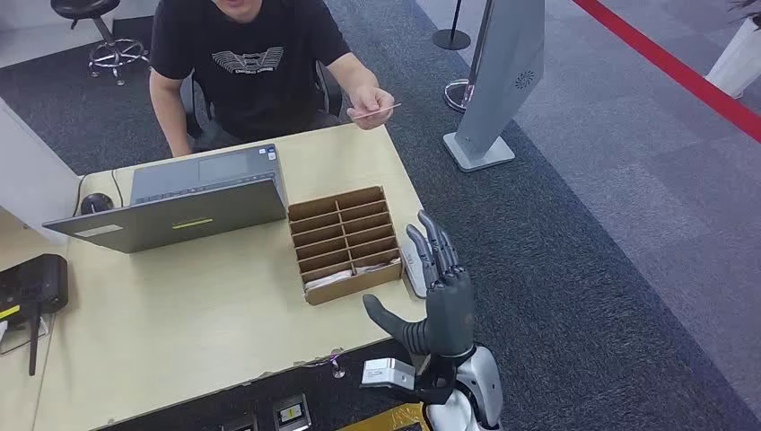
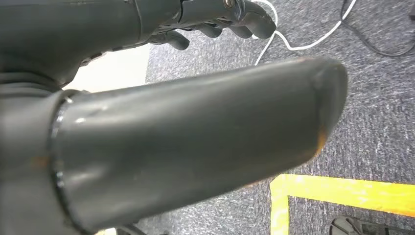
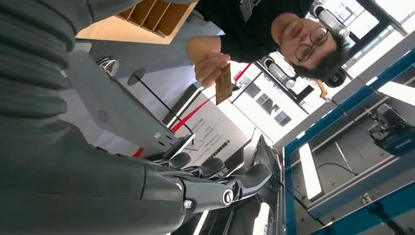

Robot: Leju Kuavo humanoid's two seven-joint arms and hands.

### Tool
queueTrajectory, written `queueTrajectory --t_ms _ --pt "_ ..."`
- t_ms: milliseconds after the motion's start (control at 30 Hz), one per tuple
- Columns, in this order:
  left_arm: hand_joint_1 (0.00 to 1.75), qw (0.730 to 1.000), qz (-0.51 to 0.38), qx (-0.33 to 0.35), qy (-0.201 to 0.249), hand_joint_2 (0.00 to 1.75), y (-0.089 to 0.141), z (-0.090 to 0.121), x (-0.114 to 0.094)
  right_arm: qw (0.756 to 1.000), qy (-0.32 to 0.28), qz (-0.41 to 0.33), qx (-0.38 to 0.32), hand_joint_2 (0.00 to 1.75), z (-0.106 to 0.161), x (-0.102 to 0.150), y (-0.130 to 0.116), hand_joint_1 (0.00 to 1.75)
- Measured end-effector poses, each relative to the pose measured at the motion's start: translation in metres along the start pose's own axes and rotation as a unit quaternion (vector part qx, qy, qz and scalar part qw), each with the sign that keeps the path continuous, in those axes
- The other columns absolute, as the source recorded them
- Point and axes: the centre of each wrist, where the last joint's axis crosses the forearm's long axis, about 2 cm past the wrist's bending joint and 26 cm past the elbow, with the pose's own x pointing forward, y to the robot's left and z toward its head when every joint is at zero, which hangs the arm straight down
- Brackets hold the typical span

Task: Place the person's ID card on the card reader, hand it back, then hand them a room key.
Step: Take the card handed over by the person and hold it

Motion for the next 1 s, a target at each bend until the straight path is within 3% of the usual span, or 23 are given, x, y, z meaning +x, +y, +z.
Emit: queueTrajectory --t_ms 300,433,533,733,1000 --pt "0.0 0.999 0.012 0.008 0.036 0.0 0.004 -0.003 -0.001 1.0 -0.009 -0.007 0.027 1.75 -0.001 0.016 0.012 0.0" --pt "0.0 0.999 0.011 0.009 0.043 0.0 0.004 -0.003 0.0 0.998 0.021 0.006 0.055 1.75 -0.004 0.024 0.024 0.0" --pt "0.0 0.999 0.006 0.008 0.036 0.0 0.004 -0.002 0.002 0.996 0.046 0.029 0.07 1.75 -0.021 0.036 0.041 0.0" --pt "0.0 1.0 -0.009 0.005 -0.003 0.0 0.0 0.001 0.004 0.997 0.029 0.022 0.066 1.75 -0.057 0.064 0.068 0.0" --pt "0.0 0.998 -0.059 -0.008 -0.03 0.0 -0.01 0.008 -0.005 0.997 0.002 0.048 0.064 1.75 -0.068 0.074 0.078 0.0"
